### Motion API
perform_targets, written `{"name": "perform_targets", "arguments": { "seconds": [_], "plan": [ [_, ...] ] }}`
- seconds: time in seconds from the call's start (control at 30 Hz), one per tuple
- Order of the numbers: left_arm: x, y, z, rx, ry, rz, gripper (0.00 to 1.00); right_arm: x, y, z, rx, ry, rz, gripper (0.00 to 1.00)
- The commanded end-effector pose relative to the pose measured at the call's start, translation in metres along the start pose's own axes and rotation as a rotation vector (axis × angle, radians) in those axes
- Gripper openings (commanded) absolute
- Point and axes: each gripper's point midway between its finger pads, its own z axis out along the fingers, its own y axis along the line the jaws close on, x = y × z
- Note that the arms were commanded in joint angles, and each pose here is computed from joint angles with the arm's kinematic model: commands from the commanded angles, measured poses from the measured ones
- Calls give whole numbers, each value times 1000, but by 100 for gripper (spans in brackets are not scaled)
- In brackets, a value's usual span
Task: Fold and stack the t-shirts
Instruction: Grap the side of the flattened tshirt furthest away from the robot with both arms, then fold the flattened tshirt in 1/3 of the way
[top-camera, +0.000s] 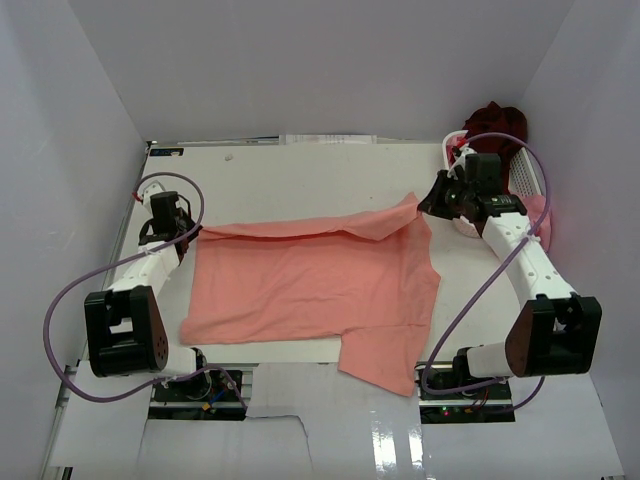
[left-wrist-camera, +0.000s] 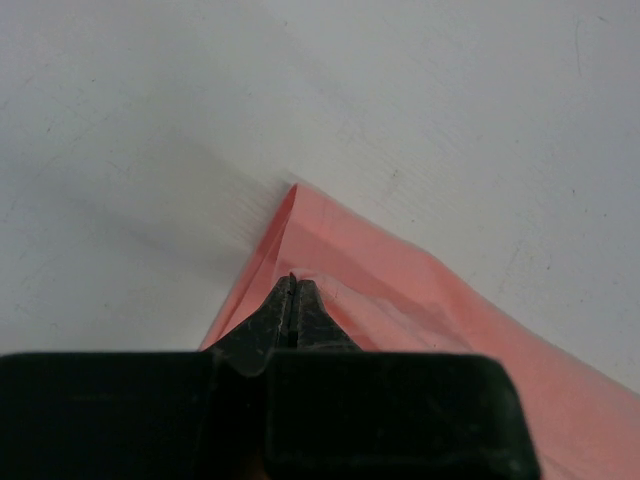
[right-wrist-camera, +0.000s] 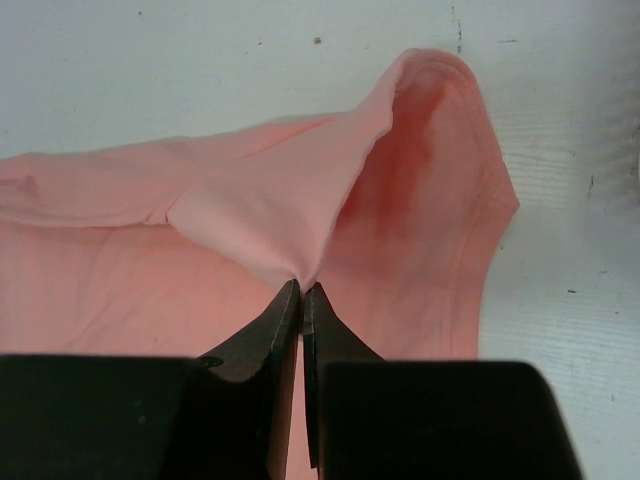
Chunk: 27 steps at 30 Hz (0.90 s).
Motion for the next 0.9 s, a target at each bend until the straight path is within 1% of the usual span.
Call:
{"name": "perform_targets", "arguments": {
  "seconds": [0.0,0.57,0.7,0.87],
  "plan": [
    [-6,1,-13,7,-21,-17,0,4,0,-9,7,-10,-15,8],
    [23,17,-15,-46,69,-19,0,41,-9,-16,32,62,-2,8],
    [35,23,-13,-67,109,-22,0,53,-13,-14,44,93,8,8],
    [59,32,-11,-98,188,-28,0,64,-17,-14,59,118,15,8]
  ]
}}
